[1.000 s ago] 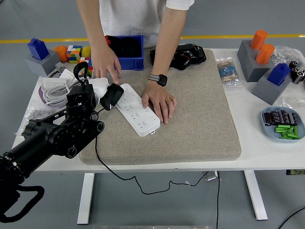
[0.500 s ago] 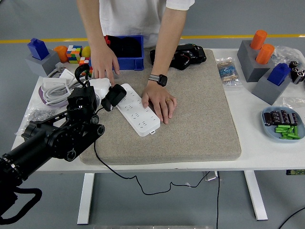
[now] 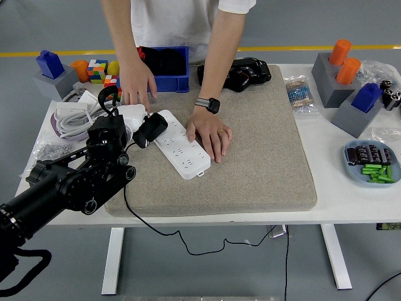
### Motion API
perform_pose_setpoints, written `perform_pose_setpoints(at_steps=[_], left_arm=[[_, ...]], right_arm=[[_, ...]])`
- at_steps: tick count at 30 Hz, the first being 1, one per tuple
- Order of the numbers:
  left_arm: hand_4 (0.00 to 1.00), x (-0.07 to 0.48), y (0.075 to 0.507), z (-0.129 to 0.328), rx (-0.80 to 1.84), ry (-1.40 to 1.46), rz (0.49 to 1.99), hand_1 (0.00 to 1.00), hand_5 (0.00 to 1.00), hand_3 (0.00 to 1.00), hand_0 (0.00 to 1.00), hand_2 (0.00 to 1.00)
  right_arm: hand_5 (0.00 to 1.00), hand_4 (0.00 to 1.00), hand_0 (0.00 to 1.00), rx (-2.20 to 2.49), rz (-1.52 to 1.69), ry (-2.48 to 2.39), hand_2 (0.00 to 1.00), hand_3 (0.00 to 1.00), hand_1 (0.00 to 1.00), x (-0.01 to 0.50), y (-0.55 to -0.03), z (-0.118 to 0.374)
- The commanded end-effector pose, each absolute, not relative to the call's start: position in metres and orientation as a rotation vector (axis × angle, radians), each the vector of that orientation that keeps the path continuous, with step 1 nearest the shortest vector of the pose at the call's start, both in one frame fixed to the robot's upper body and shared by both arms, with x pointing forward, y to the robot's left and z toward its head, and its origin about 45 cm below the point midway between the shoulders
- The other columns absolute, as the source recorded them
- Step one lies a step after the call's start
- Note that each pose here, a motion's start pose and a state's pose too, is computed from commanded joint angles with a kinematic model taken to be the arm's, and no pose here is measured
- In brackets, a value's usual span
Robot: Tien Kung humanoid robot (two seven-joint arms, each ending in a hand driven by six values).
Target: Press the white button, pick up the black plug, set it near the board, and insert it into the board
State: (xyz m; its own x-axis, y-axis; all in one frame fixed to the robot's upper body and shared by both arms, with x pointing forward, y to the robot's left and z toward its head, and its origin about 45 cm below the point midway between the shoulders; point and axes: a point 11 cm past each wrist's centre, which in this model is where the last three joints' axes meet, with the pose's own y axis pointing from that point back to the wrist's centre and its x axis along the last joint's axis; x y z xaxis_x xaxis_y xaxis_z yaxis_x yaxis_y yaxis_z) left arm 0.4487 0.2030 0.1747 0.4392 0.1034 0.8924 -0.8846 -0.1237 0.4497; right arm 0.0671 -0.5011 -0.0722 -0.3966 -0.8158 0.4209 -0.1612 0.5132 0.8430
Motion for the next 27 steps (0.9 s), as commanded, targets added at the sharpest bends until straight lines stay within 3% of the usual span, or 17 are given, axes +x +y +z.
perform_pose_setpoints(at_steps=[21,22,27], left_arm=[[0.639,0.4458,0.2012,0.1727,1.432,-0.715,0.976,0.410,0.002,0.597,0.210,0.376],[0.728,0.4460,0.2010,0.1730,1.430,-0.714,0.978,0.494,0.002,0.607,0.256,0.444],[0.728,0.4466,0.2003,0.1739,1.421,-0.706,0.985,0.494,0.002,0.607,0.256,0.444]], right_arm=[[0.308,0.642,0.631,0.807,-0.921,-1.860,0.532,0.533,0.545,0.0659,-0.5010,-0.0725],[0.307,0.642,0.631,0.806,-0.922,-1.861,0.532,0.533,0.545,0.0660,-0.5009,-0.0725],[0.307,0.642,0.631,0.808,-0.923,-1.863,0.532,0.533,0.545,0.0668,-0.5004,-0.0726]])
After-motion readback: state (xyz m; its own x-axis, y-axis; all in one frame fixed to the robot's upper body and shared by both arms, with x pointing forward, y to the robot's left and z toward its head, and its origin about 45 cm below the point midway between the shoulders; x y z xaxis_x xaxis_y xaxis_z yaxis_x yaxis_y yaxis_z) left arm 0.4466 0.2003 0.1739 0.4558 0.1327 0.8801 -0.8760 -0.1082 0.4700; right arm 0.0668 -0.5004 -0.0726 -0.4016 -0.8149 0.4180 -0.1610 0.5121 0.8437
